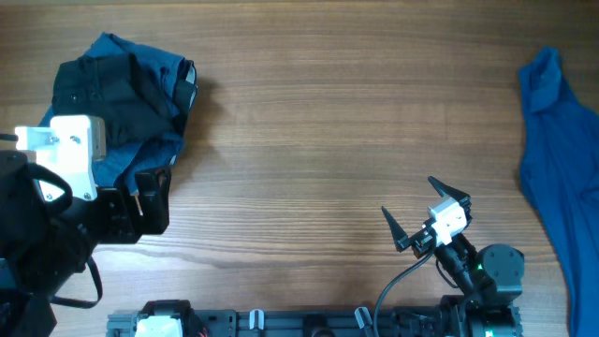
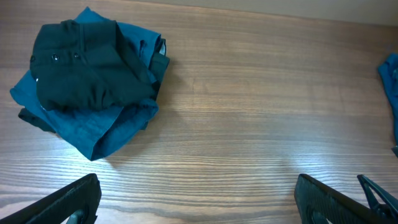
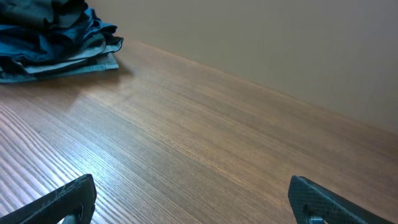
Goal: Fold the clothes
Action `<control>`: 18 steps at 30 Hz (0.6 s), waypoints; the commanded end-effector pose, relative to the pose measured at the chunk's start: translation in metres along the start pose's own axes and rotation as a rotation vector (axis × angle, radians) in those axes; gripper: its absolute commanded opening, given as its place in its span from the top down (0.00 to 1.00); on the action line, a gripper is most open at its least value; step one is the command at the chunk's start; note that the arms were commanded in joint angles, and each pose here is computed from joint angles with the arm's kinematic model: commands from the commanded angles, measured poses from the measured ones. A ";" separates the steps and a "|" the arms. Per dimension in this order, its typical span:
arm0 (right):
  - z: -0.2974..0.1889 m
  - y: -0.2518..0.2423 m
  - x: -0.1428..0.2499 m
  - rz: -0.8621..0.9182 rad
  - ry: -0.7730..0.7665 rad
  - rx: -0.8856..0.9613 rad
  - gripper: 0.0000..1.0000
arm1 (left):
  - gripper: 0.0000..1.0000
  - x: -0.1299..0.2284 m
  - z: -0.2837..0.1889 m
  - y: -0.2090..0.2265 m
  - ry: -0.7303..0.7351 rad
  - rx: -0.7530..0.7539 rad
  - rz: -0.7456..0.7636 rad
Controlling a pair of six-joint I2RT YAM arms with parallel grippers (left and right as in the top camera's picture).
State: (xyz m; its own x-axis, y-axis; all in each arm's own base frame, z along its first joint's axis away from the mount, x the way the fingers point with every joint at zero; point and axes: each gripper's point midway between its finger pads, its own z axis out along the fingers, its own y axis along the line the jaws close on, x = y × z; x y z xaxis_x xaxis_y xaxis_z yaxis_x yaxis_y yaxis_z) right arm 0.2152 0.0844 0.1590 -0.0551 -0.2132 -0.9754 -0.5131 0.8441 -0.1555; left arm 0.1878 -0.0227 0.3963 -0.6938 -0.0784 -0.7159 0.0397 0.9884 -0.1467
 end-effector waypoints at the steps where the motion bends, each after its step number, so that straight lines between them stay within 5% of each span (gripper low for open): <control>1: -0.001 0.002 -0.004 0.005 -0.020 -0.014 0.00 | 0.00 0.000 0.000 0.000 -0.002 -0.004 -0.012; 18: -0.001 0.002 -0.004 0.005 -0.020 -0.014 0.00 | 0.00 -0.004 0.000 0.004 -0.019 -0.028 -0.009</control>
State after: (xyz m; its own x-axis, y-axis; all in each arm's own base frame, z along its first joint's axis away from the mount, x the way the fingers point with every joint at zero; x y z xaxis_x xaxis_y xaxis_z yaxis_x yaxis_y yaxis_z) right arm 0.2152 0.0844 0.1590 -0.0552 -0.2132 -0.9754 -0.5127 0.8443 -0.1555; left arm 0.1878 -0.0220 0.3962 -0.6935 -0.0784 -0.7161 0.0367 0.9889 -0.1438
